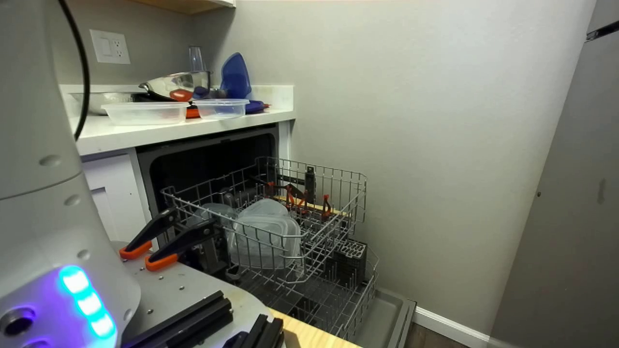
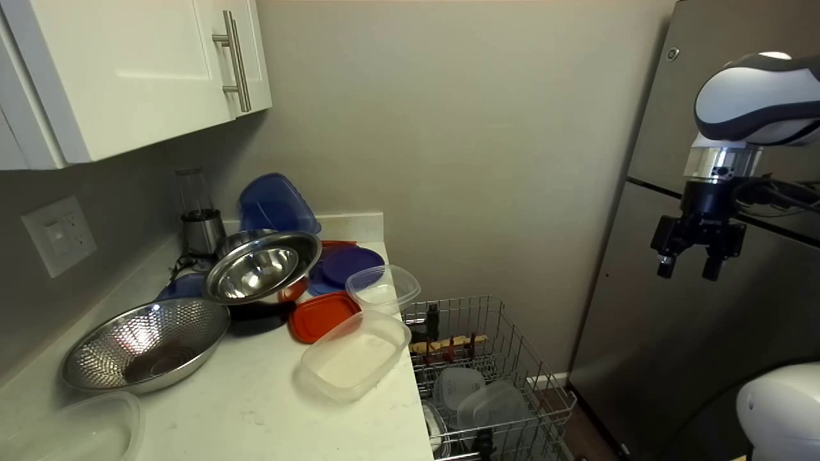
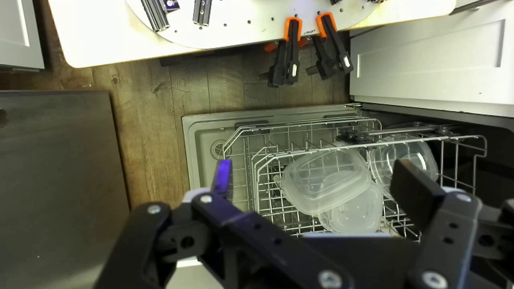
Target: Take the plastic bowl out of the dish washing rack
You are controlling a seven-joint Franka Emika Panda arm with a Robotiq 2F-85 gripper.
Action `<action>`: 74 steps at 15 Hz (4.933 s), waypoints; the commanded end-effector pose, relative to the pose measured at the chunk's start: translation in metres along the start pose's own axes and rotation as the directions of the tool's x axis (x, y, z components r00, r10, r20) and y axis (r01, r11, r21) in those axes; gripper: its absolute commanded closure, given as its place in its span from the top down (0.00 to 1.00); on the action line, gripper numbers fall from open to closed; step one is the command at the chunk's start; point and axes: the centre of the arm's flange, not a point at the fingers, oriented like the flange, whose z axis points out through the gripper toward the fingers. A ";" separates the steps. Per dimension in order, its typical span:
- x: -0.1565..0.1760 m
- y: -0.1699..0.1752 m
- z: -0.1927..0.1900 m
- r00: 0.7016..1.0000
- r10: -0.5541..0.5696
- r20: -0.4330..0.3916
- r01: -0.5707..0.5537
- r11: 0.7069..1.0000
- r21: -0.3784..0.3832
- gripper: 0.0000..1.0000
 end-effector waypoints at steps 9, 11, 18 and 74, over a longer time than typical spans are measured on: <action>0.115 -0.005 0.103 0.988 -0.156 -0.014 0.156 0.987 0.025 1.00; 0.134 -0.010 0.122 0.981 -0.192 -0.032 0.194 0.980 0.051 1.00; 0.193 -0.035 0.187 0.943 -0.320 -0.087 0.330 0.931 0.156 1.00; 0.440 -0.205 0.374 0.367 -0.854 0.368 0.841 0.474 0.260 1.00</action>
